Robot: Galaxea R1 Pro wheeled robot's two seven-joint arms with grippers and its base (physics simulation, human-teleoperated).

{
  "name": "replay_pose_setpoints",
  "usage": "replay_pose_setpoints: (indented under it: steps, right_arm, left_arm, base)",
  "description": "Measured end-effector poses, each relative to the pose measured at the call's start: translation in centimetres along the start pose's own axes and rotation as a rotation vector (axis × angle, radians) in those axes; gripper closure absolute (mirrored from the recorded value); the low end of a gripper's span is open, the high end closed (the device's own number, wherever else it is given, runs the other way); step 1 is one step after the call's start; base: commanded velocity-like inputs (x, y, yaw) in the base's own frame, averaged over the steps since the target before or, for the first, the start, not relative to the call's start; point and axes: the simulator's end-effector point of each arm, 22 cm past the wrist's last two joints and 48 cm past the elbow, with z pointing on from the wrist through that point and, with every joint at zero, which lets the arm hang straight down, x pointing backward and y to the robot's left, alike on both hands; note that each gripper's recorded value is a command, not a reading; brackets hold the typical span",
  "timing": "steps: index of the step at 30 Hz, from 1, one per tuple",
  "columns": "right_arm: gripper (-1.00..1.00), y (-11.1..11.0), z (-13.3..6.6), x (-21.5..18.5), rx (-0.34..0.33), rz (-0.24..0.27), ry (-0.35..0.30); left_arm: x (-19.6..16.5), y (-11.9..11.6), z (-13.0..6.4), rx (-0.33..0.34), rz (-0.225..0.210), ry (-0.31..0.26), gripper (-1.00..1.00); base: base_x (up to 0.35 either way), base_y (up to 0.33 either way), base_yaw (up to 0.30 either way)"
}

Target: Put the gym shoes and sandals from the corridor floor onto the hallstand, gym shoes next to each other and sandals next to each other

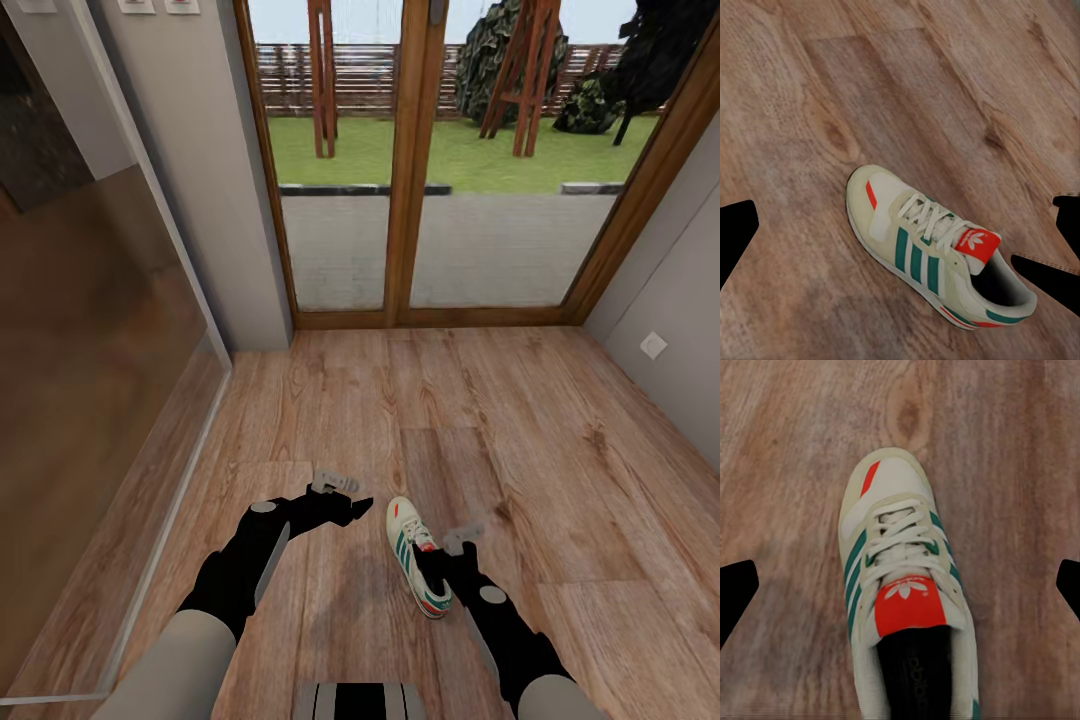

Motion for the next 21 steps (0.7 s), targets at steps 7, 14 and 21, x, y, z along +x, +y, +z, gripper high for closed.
replay_pose_setpoints:
  steps: [7,14,21]
  right_arm:
    - [-1.0,0.5,0.0,2.2,-0.011,0.007,0.036]
    - [-1.0,0.6,0.4,4.0,-0.015,0.012,0.063]
    - [-1.0,0.7,0.9,6.1,-0.018,0.019,0.097]
  left_arm:
    - [0.2,0.0,0.1,0.001,-0.001,0.004,-1.0]
    - [1.8,0.5,0.9,0.004,-0.019,0.028,-1.0]
    - [3.8,1.0,1.8,0.006,-0.042,0.056,-1.0]
  base:
    - [0.0,0.0,0.0]
    - [0.0,0.0,0.0]
    - [0.0,0.0,0.0]
